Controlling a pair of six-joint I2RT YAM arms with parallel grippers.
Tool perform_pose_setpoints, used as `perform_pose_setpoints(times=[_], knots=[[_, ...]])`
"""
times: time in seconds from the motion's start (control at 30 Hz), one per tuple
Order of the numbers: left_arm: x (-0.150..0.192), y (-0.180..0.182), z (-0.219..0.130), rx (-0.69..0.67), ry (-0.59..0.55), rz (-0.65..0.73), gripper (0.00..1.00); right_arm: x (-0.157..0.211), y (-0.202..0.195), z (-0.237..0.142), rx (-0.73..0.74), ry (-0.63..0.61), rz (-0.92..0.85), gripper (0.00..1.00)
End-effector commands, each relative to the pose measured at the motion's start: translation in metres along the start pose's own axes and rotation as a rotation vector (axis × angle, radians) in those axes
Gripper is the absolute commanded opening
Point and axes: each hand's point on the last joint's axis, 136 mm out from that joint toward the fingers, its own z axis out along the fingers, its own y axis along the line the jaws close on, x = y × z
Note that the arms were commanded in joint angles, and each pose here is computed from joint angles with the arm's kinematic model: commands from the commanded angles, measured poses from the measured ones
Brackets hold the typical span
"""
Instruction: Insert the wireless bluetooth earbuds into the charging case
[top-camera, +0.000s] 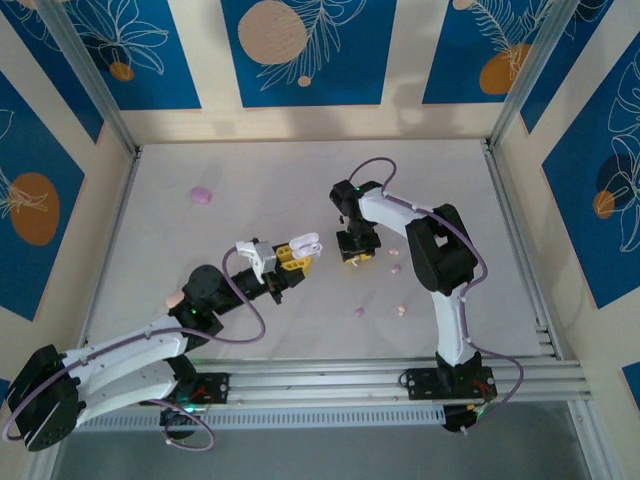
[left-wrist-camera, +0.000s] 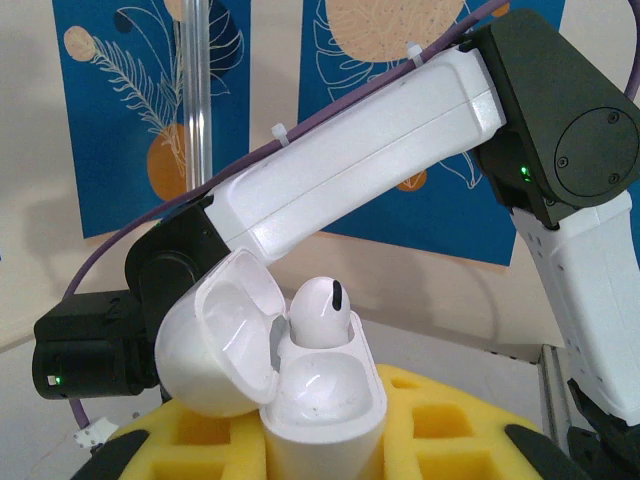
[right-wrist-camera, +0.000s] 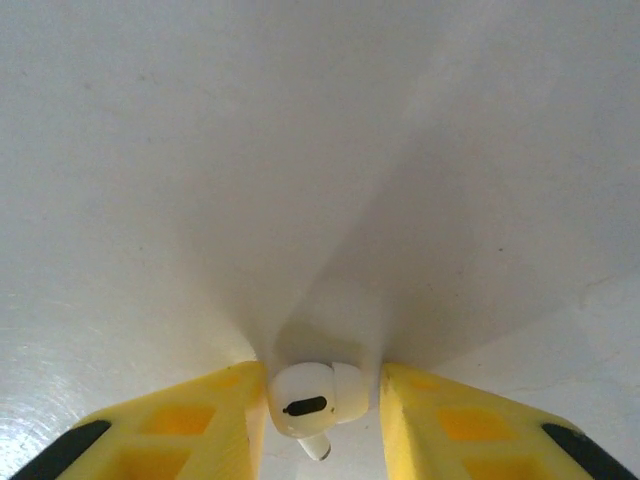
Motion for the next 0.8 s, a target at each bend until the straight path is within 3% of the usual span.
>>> perform_pose_setpoints(times=[0.0, 0.77], knots=[[-0.012, -0.005, -0.001, 0.013, -0.048, 0.008, 0.19, -0.007, 0.0, -0.002, -0.002, -0.009, -0.012, 0.37], [-0.011, -0.005, 0.001, 0.015, -0.046, 0.004, 0.19, 0.007, -0.001, 0.017, -0.036, 0.049, -0.011, 0.3]])
